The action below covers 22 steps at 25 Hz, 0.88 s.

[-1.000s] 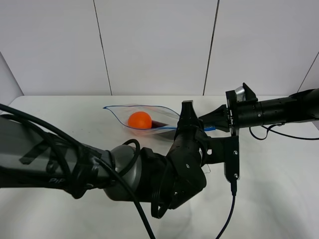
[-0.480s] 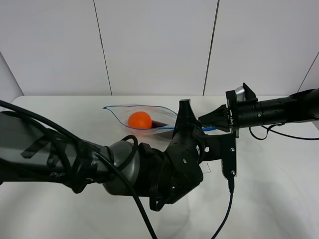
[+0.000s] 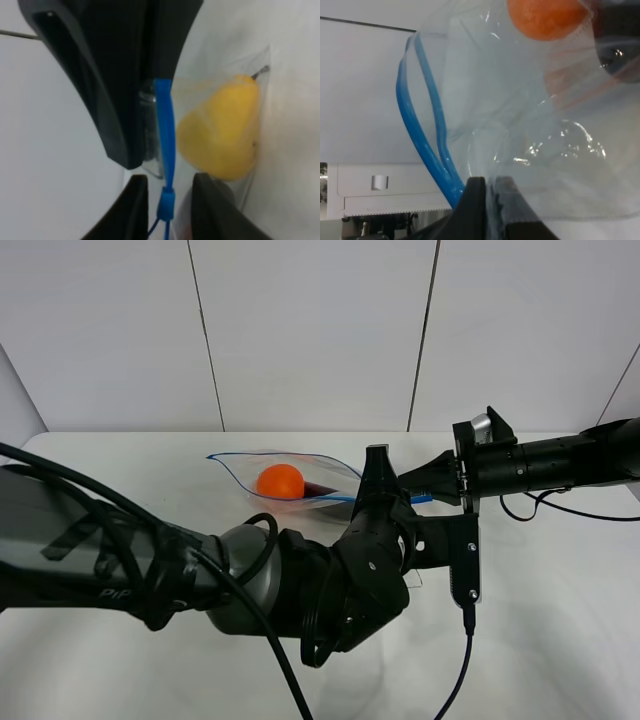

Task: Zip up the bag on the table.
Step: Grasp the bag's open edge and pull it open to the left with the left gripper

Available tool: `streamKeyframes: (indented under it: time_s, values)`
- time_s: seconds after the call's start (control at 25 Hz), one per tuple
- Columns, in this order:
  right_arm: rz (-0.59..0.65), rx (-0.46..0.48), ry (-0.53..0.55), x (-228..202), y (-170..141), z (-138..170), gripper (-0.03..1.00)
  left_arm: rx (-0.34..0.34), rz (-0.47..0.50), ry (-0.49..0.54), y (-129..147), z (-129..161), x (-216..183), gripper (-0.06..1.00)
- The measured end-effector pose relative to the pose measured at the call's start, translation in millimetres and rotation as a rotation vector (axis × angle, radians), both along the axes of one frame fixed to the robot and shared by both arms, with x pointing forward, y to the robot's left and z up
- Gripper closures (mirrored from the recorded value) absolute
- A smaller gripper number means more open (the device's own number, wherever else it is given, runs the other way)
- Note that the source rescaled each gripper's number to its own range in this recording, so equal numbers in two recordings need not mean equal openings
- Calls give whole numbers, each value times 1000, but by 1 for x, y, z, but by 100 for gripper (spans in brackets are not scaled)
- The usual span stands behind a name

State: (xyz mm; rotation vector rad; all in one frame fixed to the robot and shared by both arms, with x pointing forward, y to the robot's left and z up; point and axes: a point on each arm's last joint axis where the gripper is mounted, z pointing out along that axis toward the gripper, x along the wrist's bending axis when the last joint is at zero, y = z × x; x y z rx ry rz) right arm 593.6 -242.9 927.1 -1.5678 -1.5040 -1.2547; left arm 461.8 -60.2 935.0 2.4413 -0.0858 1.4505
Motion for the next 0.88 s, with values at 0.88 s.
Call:
streamKeyframes:
  time_s: [0.88]
  values:
    - [3,0,0,0,1,0,97,64,22,-59,7,-2,0,94]
